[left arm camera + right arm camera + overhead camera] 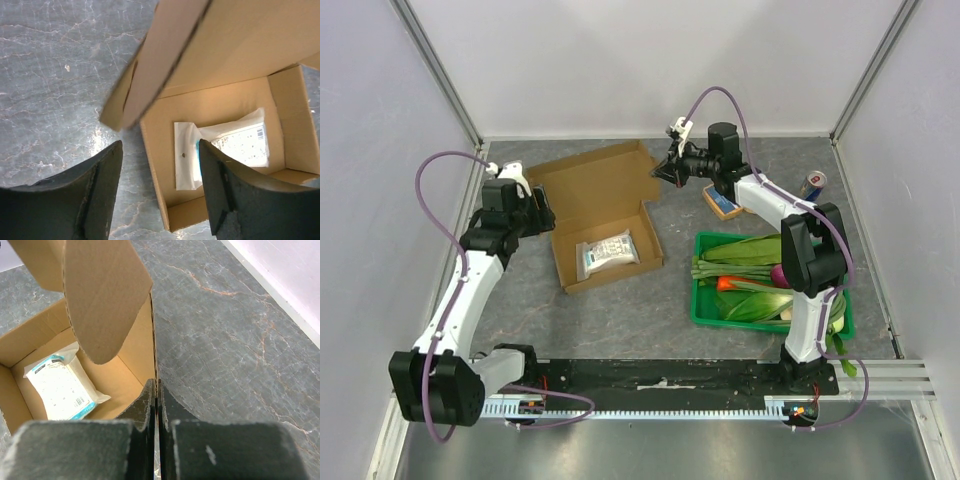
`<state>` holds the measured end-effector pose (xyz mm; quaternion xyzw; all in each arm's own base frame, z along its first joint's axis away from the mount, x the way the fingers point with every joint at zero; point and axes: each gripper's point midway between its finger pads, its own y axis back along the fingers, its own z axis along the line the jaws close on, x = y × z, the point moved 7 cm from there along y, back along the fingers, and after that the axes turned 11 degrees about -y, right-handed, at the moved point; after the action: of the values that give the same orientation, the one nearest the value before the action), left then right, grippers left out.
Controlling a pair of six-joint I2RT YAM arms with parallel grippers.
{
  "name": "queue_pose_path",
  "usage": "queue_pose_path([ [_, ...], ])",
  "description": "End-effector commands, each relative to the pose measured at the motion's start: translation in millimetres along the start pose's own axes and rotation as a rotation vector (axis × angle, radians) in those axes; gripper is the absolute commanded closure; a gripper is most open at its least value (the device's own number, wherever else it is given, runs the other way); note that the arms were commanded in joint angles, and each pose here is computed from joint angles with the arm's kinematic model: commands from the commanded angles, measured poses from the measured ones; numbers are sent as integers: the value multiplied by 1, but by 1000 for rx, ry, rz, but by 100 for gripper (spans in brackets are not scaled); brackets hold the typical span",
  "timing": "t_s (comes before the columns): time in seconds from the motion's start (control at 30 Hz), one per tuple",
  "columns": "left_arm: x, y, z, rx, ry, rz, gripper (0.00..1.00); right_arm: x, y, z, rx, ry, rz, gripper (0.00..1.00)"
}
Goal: Fold the paper box
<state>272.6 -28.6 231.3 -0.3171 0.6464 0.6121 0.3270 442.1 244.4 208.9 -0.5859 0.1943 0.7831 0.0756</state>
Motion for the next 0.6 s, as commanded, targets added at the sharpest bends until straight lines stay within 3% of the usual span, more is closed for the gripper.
queue_pose_path([
  [0.0,-37,0,9,-50,-97,-111,34,-34,17,1,31,67,-51,100],
  [0.07,-44,1,12,-83,-108,-111,34,-35,18,0,36,70,-53,100],
  [0.27,-55,7,27,-123,-116,-136,19,-35,18,-3,31,64,-54,100],
  [0.57,-63,-24,41,171,-131,-302,22,-39,13,-8,5,54,-61,100],
])
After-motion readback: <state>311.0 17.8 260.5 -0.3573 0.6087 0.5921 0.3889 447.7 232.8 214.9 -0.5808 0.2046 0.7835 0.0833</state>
